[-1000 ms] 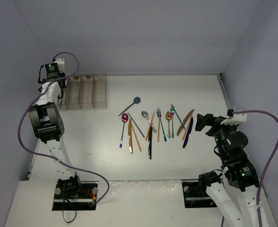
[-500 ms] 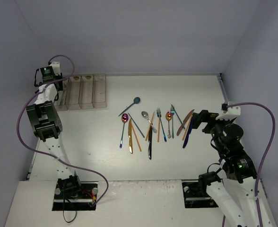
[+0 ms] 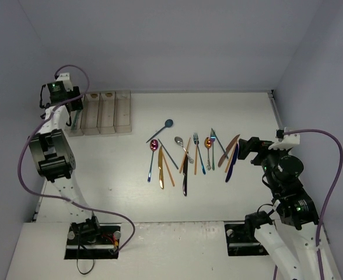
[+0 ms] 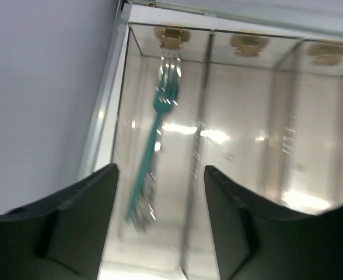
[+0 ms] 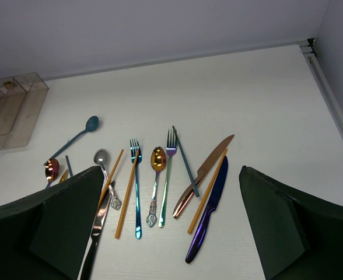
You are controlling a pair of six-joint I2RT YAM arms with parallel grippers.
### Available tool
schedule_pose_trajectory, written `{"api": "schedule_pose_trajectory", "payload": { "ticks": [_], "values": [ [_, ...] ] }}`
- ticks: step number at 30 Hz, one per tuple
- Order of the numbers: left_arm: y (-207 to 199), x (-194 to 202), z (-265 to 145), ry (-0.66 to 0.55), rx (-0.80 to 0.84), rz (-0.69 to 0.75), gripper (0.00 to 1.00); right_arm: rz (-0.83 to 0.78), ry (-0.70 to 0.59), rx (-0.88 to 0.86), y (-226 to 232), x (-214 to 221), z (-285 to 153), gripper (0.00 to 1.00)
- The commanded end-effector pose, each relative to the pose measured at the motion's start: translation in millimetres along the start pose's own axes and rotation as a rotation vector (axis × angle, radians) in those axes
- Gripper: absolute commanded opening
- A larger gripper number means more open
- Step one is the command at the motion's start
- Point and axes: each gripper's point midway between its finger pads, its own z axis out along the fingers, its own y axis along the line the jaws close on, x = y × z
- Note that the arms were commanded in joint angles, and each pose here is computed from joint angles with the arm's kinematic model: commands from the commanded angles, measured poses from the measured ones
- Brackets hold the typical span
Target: Sort the eating utensils into containers
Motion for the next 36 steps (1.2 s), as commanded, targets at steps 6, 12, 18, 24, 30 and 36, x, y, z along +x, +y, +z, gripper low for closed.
{"api": "schedule_pose_trajectory", "payload": {
  "ticks": [6, 12, 18, 24, 30, 36],
  "values": [
    [-96, -71, -157, -0.253, 0.036, -0.214, 0.73, 0.059, -0.147, 0.047, -7, -37, -12, 1.0],
    [-221, 10, -203, -0.097, 0.214, -0.119, 0.81, 0.061, -0.134, 0.076, -13, -29, -11, 1.0],
    [-318, 82, -249, 0.037, 0.37, -0.051, 0.82, 0.103, -0.012, 0.119, -15, 3, 14, 1.0],
    [-353, 104, -270, 0.088, 0.407, 0.026, 0.82, 0.09, 0.168, 0.217, -21, 40, 56, 1.0],
    [-324, 77, -283, 0.013, 0.356, 0.089, 0.82, 0.137, 0.357, 0.269, -15, 86, 97, 0.96],
    [-296, 60, -290, -0.013, 0.365, 0.092, 0.82, 0.129, 0.498, 0.327, -6, 138, 123, 0.75]
  ]
}}
